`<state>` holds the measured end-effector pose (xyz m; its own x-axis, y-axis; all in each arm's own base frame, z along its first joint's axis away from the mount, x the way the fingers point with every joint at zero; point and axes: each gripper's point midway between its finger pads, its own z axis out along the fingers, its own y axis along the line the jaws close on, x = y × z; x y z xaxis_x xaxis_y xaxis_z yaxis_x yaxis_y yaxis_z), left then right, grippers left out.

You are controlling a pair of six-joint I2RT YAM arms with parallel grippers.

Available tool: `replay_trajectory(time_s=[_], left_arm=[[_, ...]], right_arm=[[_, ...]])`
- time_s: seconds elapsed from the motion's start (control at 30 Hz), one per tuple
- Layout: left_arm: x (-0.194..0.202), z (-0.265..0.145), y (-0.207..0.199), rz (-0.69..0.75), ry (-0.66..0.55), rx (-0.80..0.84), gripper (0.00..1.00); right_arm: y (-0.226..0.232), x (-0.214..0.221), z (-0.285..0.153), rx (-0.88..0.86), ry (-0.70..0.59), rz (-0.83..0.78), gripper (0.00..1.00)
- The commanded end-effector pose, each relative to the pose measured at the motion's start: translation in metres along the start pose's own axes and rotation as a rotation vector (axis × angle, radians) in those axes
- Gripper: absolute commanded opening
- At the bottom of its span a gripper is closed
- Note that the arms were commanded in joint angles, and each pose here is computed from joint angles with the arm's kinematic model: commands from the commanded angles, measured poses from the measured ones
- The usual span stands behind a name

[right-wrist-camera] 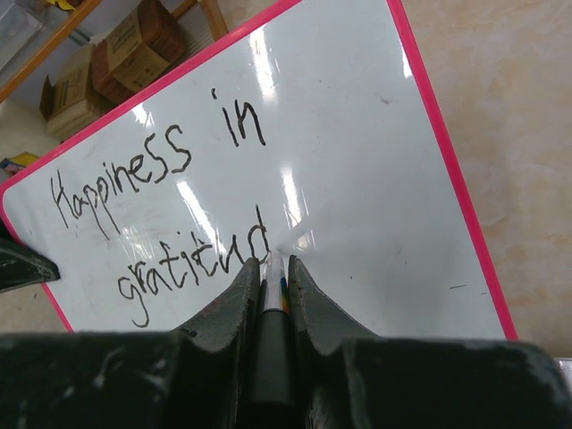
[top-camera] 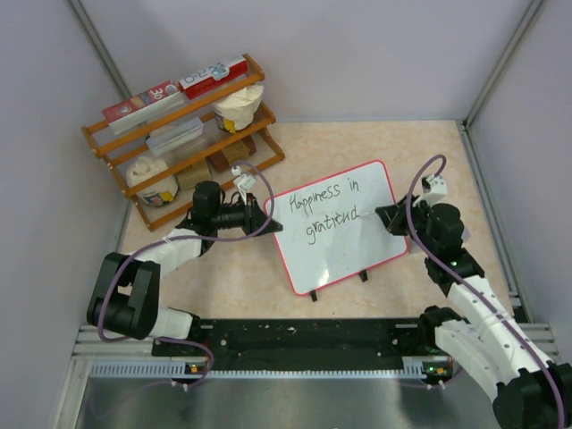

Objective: Write a sentence on the whiteboard

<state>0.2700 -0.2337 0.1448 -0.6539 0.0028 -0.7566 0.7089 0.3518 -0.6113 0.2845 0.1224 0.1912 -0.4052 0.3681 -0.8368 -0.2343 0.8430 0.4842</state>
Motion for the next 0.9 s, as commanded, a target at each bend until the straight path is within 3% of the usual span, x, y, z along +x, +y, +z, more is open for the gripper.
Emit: replay_trajectory(time_s=[0.0, 0.27, 0.87], left_arm=[[0.024, 0.004, 0.016, 0.087, 0.057, -0.045, 0.00], [0.024, 0.005, 0.016, 0.086, 0.058, -0.045, 0.00], [0.024, 0.005, 0.017, 0.085, 0.059, -0.046, 0.00]], right_arm=[[0.016, -0.030, -0.005, -0.037, -0.101, -0.006, 0.00], [0.023, -0.048, -0.004, -0.058, -0.154, -0.014, 0.00], [0.010, -0.023, 0.008, -0.024, -0.075, -0.013, 0.00]])
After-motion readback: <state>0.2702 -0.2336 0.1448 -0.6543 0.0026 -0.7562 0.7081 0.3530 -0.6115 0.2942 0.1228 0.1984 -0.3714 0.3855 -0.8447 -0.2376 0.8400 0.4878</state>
